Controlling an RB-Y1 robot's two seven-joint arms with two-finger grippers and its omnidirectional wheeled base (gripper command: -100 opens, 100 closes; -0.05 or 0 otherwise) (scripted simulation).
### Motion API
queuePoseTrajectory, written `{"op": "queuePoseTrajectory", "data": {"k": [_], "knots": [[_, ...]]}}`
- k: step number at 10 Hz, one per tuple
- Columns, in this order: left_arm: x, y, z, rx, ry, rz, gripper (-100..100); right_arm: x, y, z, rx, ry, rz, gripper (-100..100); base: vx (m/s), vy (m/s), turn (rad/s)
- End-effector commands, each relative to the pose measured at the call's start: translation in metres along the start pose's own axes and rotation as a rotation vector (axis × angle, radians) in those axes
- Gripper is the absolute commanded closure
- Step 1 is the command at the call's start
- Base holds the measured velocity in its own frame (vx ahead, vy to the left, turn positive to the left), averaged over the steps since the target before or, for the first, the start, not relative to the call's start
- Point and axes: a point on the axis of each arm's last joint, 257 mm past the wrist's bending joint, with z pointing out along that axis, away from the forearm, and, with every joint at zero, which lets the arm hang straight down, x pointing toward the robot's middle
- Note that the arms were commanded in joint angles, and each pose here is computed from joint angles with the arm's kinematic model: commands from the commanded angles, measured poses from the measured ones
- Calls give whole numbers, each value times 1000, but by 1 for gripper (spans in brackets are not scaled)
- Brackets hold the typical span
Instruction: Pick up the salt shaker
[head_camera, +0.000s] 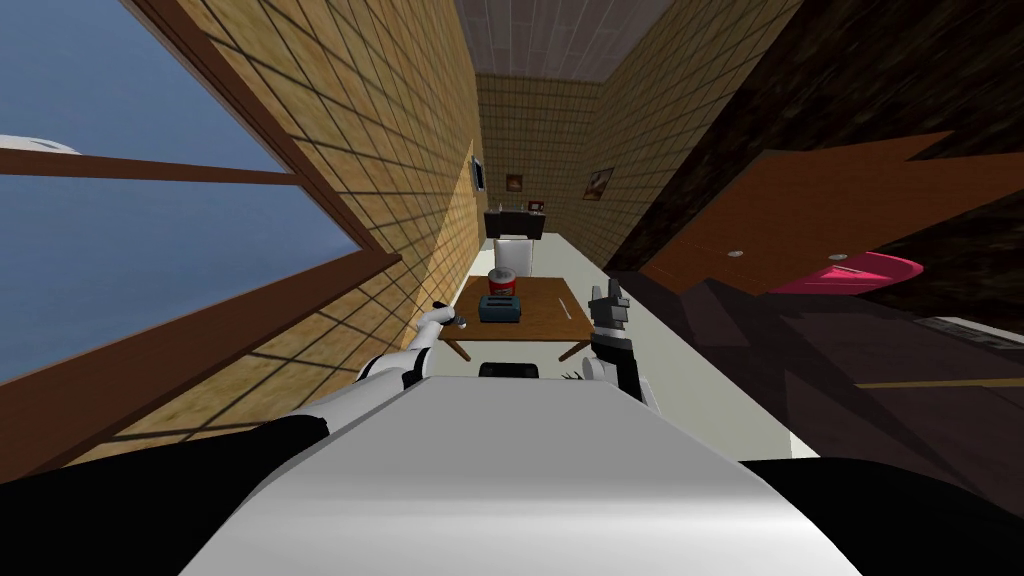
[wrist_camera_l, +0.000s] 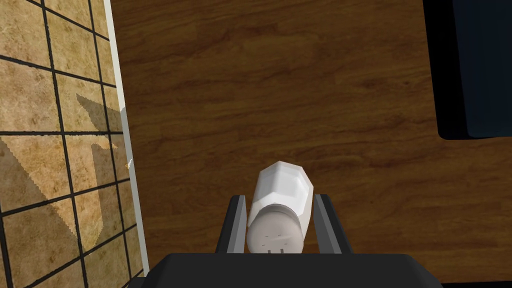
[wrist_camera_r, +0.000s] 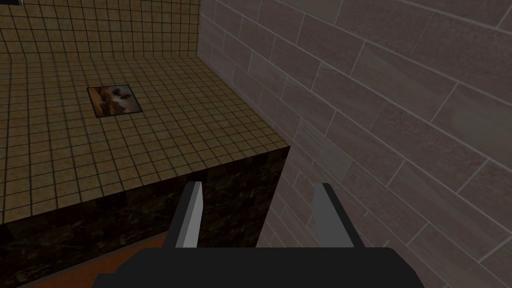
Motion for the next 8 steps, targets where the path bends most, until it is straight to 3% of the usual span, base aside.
{"op": "queuePoseTrajectory", "data": {"k": [1, 2, 3, 8], "knots": [[0, 0, 0, 0, 0, 0, 100, 0, 0, 0, 0, 0, 0, 0, 0, 0, 0], [0, 0, 0, 0, 0, 0, 0, 0, 0, 0, 0, 0, 0, 0, 0, 0, 0], [0, 20, 0, -9, -8, 20, 100, 0, 0, 0, 0, 0, 0, 0, 15, 39, 136], [13, 67, -9, -25, -3, 65, 100, 0, 0, 0, 0, 0, 0, 0, 15, 67, 94]]}}
